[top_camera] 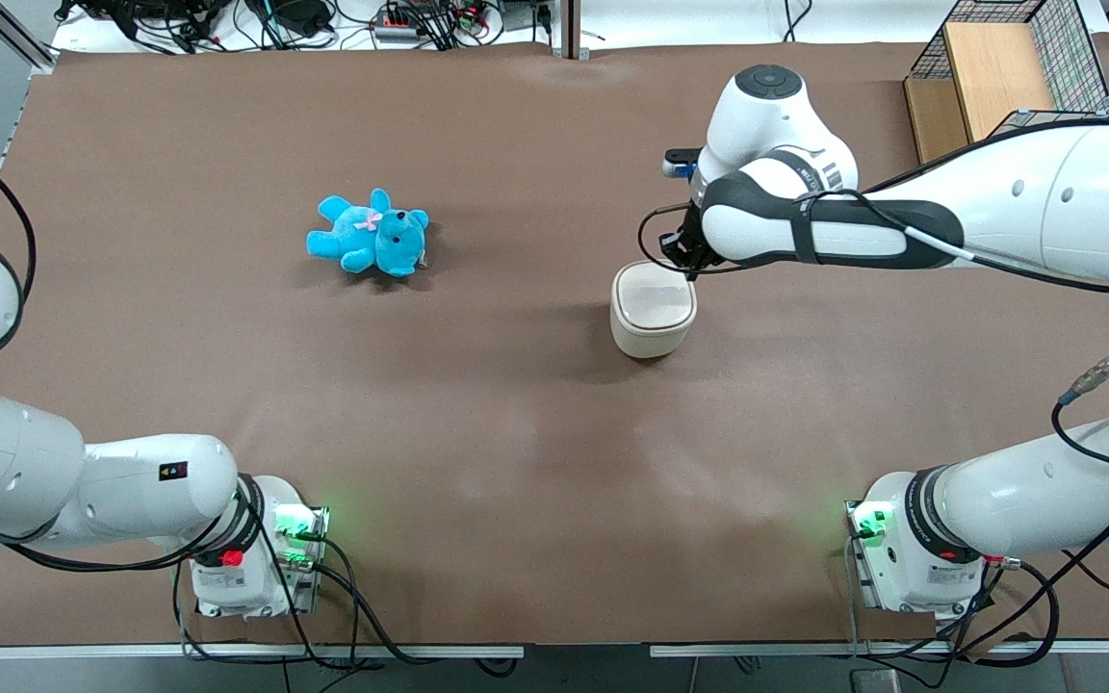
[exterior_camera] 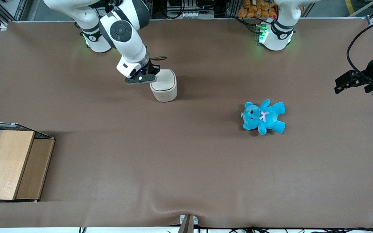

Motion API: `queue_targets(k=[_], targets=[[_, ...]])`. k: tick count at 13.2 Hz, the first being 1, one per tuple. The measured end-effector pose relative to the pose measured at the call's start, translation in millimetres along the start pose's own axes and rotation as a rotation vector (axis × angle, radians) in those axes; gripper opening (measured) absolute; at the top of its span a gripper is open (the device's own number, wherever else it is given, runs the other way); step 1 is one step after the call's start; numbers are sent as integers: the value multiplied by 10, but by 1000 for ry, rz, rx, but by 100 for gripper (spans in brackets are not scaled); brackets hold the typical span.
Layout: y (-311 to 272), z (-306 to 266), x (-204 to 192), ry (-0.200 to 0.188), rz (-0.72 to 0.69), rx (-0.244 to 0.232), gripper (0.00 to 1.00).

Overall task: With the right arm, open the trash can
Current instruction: 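Lower the right gripper onto the lid edge and close it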

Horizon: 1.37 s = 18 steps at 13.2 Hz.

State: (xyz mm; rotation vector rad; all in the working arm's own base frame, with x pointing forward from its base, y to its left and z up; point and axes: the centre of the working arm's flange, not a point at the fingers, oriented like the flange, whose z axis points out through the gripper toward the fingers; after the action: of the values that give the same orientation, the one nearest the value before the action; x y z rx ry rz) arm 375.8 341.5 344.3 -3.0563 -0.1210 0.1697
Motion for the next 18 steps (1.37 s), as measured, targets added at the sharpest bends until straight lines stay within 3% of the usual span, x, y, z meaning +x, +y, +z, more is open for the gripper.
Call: queue_targets(k=[18], targets=[[-30,344,-2,-1,6,17,1]])
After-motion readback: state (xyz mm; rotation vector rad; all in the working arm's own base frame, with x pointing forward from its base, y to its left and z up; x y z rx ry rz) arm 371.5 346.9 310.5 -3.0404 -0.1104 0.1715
